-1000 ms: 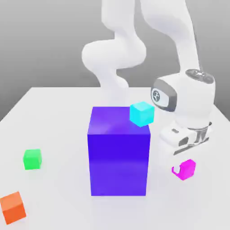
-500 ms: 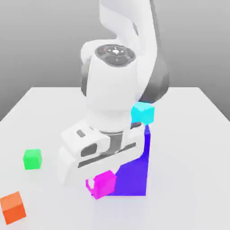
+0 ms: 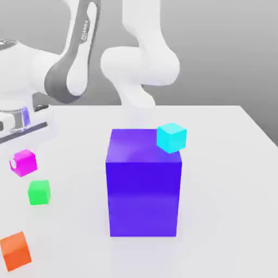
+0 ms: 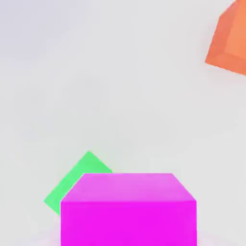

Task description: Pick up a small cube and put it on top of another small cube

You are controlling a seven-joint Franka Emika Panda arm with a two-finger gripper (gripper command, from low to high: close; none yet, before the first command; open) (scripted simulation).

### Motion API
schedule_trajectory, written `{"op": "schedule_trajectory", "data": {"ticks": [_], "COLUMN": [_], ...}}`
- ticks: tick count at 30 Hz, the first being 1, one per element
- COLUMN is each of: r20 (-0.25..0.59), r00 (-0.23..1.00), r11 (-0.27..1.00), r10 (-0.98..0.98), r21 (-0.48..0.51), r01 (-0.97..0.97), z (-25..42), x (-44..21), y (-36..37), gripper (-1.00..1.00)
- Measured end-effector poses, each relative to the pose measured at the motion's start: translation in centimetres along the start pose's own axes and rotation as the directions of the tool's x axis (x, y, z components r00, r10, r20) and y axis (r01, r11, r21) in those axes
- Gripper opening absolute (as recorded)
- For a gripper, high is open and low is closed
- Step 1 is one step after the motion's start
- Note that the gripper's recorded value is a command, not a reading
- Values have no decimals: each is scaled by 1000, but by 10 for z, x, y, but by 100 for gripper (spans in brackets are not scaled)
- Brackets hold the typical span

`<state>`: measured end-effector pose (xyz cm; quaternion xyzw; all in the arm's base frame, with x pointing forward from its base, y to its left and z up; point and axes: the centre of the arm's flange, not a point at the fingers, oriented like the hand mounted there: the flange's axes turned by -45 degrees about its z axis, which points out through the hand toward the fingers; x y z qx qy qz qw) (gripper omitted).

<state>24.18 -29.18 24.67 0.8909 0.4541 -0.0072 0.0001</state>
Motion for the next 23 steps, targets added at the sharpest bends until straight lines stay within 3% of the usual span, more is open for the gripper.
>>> {"op": "schedule_trajectory", "data": {"ticks": [23], "r20": [-19], "r00": [1000], "r11": [1000], "r10": [-17], "r21": [-5], "r01": [16], "z": [68], "x": [-1], "y": [-7], "gripper": [-100]}}
